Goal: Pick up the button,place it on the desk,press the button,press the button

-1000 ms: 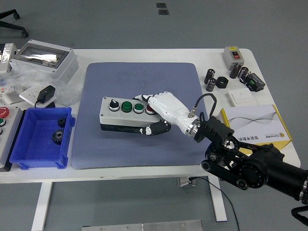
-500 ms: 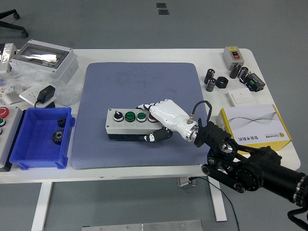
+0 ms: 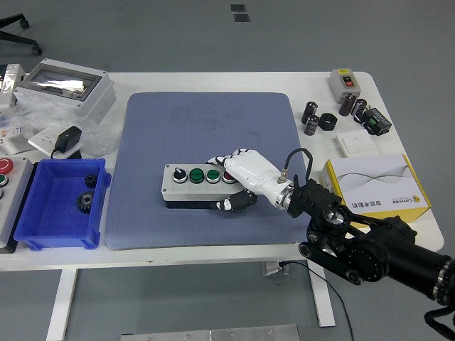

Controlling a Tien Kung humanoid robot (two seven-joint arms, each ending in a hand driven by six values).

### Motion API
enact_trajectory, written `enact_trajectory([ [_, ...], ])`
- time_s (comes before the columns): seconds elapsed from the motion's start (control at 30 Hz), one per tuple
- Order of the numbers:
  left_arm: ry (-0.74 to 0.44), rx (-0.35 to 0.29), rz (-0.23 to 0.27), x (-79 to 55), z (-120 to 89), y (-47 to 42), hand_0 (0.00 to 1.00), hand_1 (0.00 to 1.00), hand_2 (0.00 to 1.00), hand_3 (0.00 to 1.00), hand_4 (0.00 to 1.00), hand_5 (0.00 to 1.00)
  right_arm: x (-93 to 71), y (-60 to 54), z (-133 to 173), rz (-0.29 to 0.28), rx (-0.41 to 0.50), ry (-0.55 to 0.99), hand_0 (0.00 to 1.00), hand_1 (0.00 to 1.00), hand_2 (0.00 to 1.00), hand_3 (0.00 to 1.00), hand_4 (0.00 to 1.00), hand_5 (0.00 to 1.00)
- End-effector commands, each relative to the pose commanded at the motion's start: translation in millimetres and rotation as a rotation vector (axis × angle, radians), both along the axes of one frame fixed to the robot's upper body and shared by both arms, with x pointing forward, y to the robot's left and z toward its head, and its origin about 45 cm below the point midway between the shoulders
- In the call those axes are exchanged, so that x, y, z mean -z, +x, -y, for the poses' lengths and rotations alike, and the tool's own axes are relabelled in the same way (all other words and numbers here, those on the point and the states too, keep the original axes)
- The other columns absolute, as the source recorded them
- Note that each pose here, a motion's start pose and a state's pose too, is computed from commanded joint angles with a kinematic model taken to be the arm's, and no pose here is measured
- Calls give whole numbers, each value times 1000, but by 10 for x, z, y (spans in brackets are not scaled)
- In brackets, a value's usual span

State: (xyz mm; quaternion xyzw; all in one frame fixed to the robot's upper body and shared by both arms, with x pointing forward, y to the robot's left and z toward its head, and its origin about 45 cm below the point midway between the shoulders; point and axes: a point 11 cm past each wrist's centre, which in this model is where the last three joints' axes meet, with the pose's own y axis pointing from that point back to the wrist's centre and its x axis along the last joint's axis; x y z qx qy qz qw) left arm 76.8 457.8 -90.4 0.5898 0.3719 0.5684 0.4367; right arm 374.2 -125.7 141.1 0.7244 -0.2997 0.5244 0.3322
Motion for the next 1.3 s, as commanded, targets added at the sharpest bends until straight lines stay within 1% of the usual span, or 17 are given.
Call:
enact_trajectory([
  [0.13, -1, 1, -1, 0, 0, -3, 651, 607, 528, 649, 643, 67, -2, 0, 11, -2, 4, 1, 894, 802, 770, 731, 292, 7],
  [0.17, -1, 1, -1, 0, 0, -4, 651, 606, 528, 648, 641, 69, -2, 0, 14, -2, 4, 1, 991, 889, 884, 907, 645, 65],
  [0.33, -1, 2, -2, 0, -3, -10, 651, 606, 528, 648, 641, 69, -3, -13, 24, -11, 5, 0, 991, 889, 884, 907, 645, 65],
  [0.37, -2, 2, -3, 0, -3, -11, 650, 605, 527, 649, 642, 68, -3, -17, 26, -15, 5, 1, 998, 922, 939, 989, 733, 114],
  [0.53, -3, 5, -3, 1, -2, -11, 650, 605, 527, 649, 642, 68, -14, -28, 35, -30, 7, 8, 998, 922, 939, 989, 733, 114],
  [0.57, -3, 5, -2, 1, -1, -10, 650, 607, 527, 650, 644, 67, -15, -30, 36, -35, 8, 11, 998, 935, 960, 998, 765, 124],
  [0.73, -5, 7, -1, 1, 1, -7, 650, 607, 527, 650, 644, 67, -14, -39, 48, -57, 14, 22, 998, 935, 960, 998, 765, 124],
  [0.77, -6, 8, -1, 2, 2, -7, 650, 607, 527, 651, 646, 66, -16, -42, 52, -63, 16, 26, 998, 942, 970, 998, 790, 143],
  [0.87, -6, 8, 0, 2, 2, -7, 650, 607, 527, 651, 646, 66, -21, -46, 69, -76, 18, 35, 998, 942, 970, 998, 790, 143],
  [0.93, -7, 9, 0, 1, 0, -7, 650, 607, 527, 651, 646, 66, -26, -46, 88, -86, 20, 40, 998, 942, 970, 998, 790, 143],
  [0.97, -7, 9, 0, 0, -1, -6, 650, 607, 526, 652, 647, 66, -29, -47, 98, -91, 20, 42, 998, 954, 986, 998, 812, 163],
  [1.1, -8, 11, 1, -1, -3, -4, 650, 607, 526, 652, 647, 66, -46, -48, 137, -105, 22, 50, 998, 954, 986, 998, 812, 163],
  [1.3, -6, 14, 3, -7, -15, 5, 650, 607, 526, 653, 650, 67, -67, -50, 245, -143, 34, 66, 998, 960, 997, 998, 827, 176],
])
